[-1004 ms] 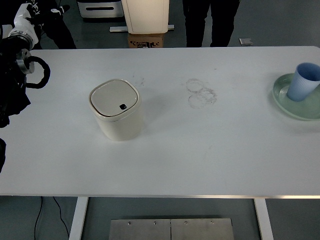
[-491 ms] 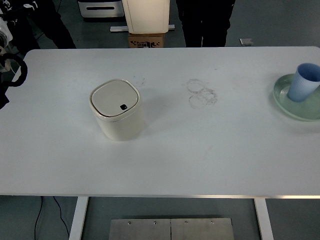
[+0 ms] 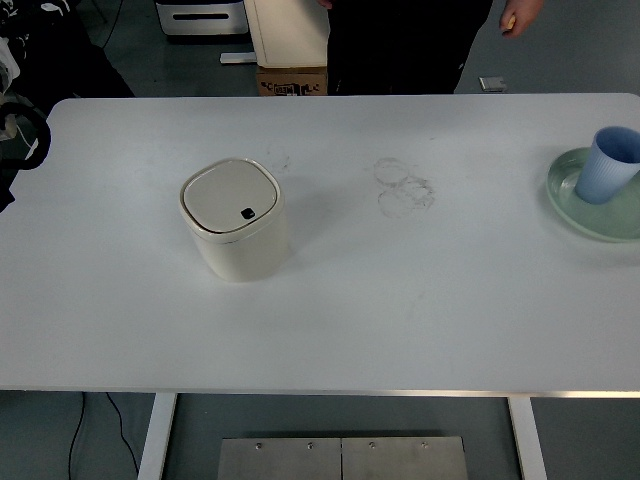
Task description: Close trash bin
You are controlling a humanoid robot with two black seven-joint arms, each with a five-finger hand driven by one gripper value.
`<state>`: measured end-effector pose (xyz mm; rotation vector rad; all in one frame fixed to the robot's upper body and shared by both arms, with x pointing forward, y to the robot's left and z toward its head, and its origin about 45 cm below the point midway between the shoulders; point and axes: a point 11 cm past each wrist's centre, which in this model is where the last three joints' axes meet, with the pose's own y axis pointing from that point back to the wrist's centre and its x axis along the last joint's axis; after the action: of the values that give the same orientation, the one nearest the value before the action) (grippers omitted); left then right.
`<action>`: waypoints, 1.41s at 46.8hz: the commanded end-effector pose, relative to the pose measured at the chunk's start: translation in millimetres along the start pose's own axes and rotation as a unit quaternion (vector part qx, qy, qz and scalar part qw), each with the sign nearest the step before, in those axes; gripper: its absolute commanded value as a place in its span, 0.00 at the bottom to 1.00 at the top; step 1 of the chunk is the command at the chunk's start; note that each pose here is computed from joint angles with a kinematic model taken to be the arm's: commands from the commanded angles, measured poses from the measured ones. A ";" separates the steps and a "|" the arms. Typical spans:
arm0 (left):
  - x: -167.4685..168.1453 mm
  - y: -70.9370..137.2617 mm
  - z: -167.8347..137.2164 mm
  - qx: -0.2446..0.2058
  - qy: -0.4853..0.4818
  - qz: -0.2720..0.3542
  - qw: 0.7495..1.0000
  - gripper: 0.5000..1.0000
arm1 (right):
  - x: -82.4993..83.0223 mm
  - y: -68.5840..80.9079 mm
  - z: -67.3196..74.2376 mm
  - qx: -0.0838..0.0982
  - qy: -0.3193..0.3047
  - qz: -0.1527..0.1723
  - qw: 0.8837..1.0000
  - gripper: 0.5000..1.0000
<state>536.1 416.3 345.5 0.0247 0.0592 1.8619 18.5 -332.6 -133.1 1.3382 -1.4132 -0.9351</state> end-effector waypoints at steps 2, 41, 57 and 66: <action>-0.9 0.0 -0.5 0.000 0.000 0.000 1.000 1.00 | 0.0 0.0 0.1 0.000 0.000 0.000 1.000 0.98; -32.4 4.3 -24.4 0.026 -0.013 -0.056 0.998 1.00 | 0.0 0.0 0.1 0.000 0.000 0.000 1.000 0.98; -48.4 13.0 -54.9 0.054 -0.016 -0.095 0.994 1.00 | 0.0 0.0 -0.1 0.001 0.000 0.000 1.000 0.98; -57.2 21.1 -78.0 0.072 -0.015 -0.122 0.990 1.00 | 0.0 0.0 0.1 0.000 0.000 0.000 1.000 0.98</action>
<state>530.9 357.8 276.6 0.1411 0.1514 1.6364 18.6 -332.5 -133.1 1.3387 -1.4134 -0.9349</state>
